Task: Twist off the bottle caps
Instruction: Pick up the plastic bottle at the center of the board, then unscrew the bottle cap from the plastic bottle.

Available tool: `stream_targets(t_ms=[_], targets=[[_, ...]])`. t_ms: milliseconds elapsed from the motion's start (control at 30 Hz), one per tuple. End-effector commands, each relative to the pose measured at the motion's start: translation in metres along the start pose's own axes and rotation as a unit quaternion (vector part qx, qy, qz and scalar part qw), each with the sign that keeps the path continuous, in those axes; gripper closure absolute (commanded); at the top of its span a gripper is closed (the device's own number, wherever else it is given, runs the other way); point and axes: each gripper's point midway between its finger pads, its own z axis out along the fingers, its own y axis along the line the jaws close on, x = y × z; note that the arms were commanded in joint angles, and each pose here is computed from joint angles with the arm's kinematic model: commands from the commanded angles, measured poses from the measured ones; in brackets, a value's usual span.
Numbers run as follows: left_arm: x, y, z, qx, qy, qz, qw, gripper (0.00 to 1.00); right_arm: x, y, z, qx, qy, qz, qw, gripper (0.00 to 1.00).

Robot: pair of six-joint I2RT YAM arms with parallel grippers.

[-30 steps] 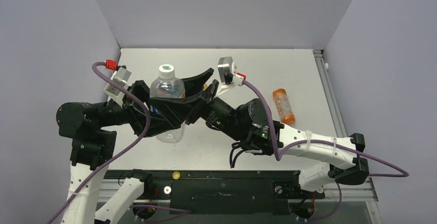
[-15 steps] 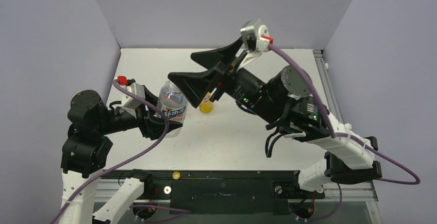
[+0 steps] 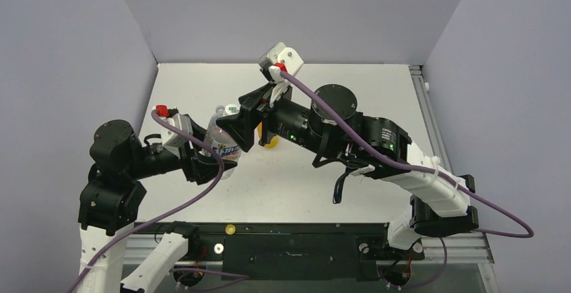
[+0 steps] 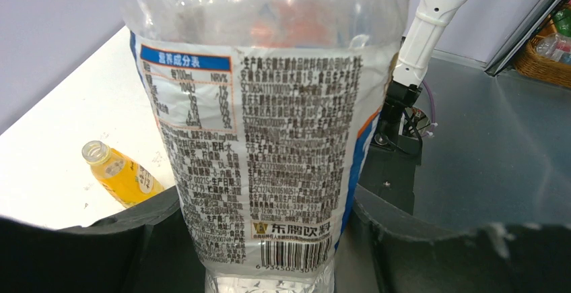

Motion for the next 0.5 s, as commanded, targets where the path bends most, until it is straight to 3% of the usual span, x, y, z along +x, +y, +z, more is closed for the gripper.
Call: stream_targets(t_ms=[0, 133, 200, 267, 333, 367, 467], targets=[[-0.009, -0.004, -0.003, 0.0, -0.009, 0.026, 1.0, 0.98, -0.008, -0.001, -0.007, -0.008, -0.007, 0.006, 1.0, 0.42], [-0.008, -0.005, -0.004, 0.002, -0.009, 0.029, 1.0, 0.98, -0.003, 0.002, -0.002, -0.016, -0.001, 0.011, 1.0, 0.51], [-0.008, -0.007, -0.004, 0.005, -0.01, 0.031, 0.999, 0.97, -0.002, 0.002, 0.0, -0.018, -0.001, 0.017, 1.0, 0.68], [-0.007, -0.007, -0.004, 0.004, -0.009, 0.024, 1.0, 0.89, -0.002, 0.001, -0.001, -0.018, -0.005, 0.022, 1.0, 0.82], [-0.01, -0.007, -0.005, -0.004, -0.016, 0.011, 1.0, 0.26, -0.001, 0.0, 0.0, -0.017, -0.008, 0.027, 0.999, 0.91], [-0.016, -0.005, -0.004, -0.008, -0.028, 0.01, 1.0, 0.04, -0.003, 0.0, 0.0, -0.016, -0.015, 0.029, 0.999, 0.93], [-0.037, -0.009, -0.005, -0.011, -0.068, -0.007, 0.998, 0.03, -0.001, -0.004, -0.001, -0.009, -0.026, 0.033, 0.999, 0.99]])
